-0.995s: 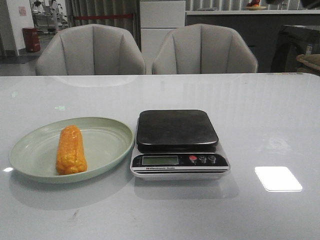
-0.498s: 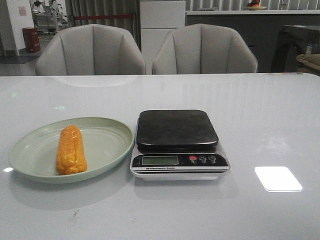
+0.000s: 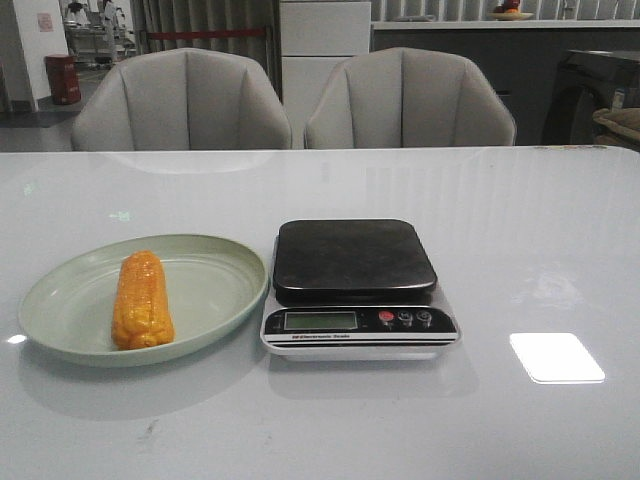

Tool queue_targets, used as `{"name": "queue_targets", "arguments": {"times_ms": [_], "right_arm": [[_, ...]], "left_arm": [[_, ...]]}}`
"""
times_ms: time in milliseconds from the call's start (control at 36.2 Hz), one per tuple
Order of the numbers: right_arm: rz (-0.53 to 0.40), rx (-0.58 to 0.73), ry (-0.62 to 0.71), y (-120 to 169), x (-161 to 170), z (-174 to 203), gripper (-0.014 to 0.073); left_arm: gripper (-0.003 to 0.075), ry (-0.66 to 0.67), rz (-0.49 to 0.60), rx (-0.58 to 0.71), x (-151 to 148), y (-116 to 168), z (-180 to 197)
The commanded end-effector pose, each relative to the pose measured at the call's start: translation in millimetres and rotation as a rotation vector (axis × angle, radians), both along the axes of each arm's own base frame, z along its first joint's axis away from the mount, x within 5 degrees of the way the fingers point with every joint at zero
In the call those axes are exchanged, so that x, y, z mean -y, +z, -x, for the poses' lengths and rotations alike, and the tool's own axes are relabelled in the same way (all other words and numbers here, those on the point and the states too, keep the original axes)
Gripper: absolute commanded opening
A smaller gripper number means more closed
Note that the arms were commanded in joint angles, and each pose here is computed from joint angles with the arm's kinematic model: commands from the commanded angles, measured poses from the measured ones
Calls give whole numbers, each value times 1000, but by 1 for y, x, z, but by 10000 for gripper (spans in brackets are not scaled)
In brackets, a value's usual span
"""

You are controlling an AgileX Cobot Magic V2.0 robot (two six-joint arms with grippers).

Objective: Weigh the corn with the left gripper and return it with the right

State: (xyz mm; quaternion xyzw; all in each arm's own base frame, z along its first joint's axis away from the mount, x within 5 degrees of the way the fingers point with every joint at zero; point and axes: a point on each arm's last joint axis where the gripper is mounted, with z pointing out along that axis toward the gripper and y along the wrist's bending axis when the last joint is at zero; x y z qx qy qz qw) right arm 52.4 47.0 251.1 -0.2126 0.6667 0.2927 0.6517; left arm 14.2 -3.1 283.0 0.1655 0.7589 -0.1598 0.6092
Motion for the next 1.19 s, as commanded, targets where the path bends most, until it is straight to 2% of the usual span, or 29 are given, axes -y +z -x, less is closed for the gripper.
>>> {"name": "queue_targets", "arguments": {"times_ms": [0, 580, 636, 774, 995, 1161], "right_arm": [[-47, 91, -6, 16, 1, 0, 169], [-47, 91, -6, 16, 1, 0, 169], [-47, 91, -6, 16, 1, 0, 169], [-47, 91, -6, 16, 1, 0, 169], [-47, 91, -6, 16, 1, 0, 169], [-45, 89, -6, 16, 0, 0, 169]], "left_arm": [[121, -1, 46, 85, 0, 13, 1], [121, 1, 36, 85, 0, 11, 0], [121, 25, 17, 119, -1, 12, -2], [121, 95, 48, 213, 2, 8, -9], [121, 317, 34, 286, 2, -29, -26], [121, 427, 22, 315, -2, -52, -35]]}}
